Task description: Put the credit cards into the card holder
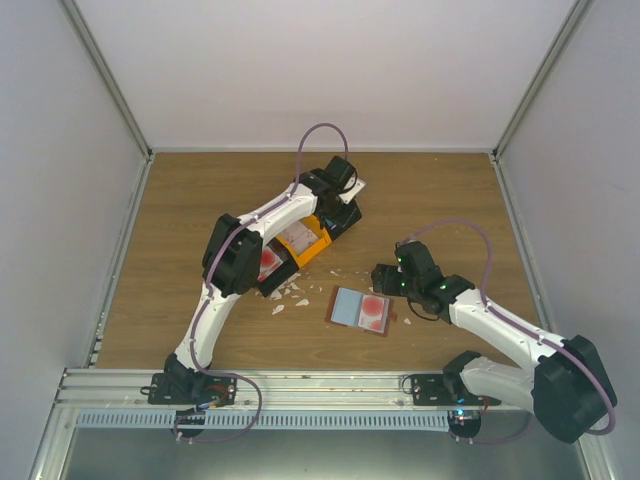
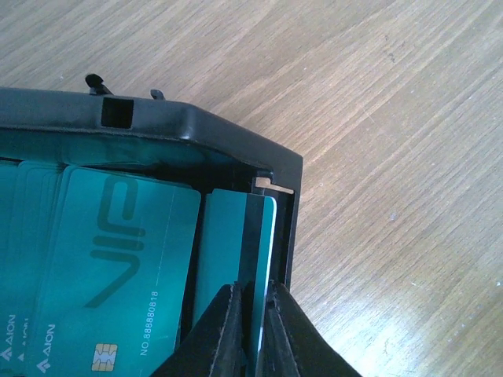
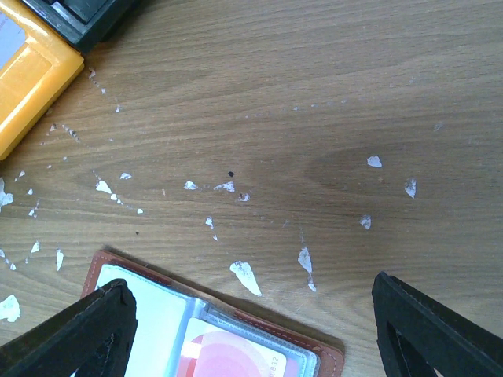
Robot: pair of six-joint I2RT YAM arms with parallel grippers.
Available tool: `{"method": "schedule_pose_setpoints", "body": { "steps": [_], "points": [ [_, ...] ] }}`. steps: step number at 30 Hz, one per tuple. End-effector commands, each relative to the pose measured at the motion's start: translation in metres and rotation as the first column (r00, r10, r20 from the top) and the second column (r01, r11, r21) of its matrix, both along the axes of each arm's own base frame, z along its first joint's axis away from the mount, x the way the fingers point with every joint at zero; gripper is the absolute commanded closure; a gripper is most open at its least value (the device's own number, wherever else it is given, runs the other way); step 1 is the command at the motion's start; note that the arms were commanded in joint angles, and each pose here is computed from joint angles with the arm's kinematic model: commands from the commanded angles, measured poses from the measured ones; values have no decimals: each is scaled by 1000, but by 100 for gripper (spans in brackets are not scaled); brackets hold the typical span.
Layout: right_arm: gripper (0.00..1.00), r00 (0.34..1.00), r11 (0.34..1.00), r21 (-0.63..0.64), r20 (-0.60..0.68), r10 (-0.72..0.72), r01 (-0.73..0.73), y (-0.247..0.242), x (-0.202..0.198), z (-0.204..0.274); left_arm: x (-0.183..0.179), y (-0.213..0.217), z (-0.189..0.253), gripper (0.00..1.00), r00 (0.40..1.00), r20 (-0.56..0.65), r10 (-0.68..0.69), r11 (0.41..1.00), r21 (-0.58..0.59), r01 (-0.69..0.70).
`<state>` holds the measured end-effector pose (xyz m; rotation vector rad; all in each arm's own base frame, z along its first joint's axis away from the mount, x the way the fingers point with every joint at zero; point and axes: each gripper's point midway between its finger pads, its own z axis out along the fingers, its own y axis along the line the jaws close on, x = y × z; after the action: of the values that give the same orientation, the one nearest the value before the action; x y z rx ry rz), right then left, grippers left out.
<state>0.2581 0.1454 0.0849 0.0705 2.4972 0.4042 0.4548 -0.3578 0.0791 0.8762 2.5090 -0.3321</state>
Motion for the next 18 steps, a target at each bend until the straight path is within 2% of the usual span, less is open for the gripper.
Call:
{"method": "schedule_pose_setpoints", "body": {
  "steps": [1,11,18],
  "points": [
    [18,1000,1000,3,8,-25,25,-4,2,2,-6,-5,29,88,999,32,-11,999,-39,12],
    [18,1000,1000,2,11,-25,25,-5,2,3,-7,-3,34,99,999,45,-6,999,-40,8],
    [18,999,1000,15,38,-23,22,-3,5,14,-1,5,54,100,994,105,24,999,-28,-21]
  ]
}}
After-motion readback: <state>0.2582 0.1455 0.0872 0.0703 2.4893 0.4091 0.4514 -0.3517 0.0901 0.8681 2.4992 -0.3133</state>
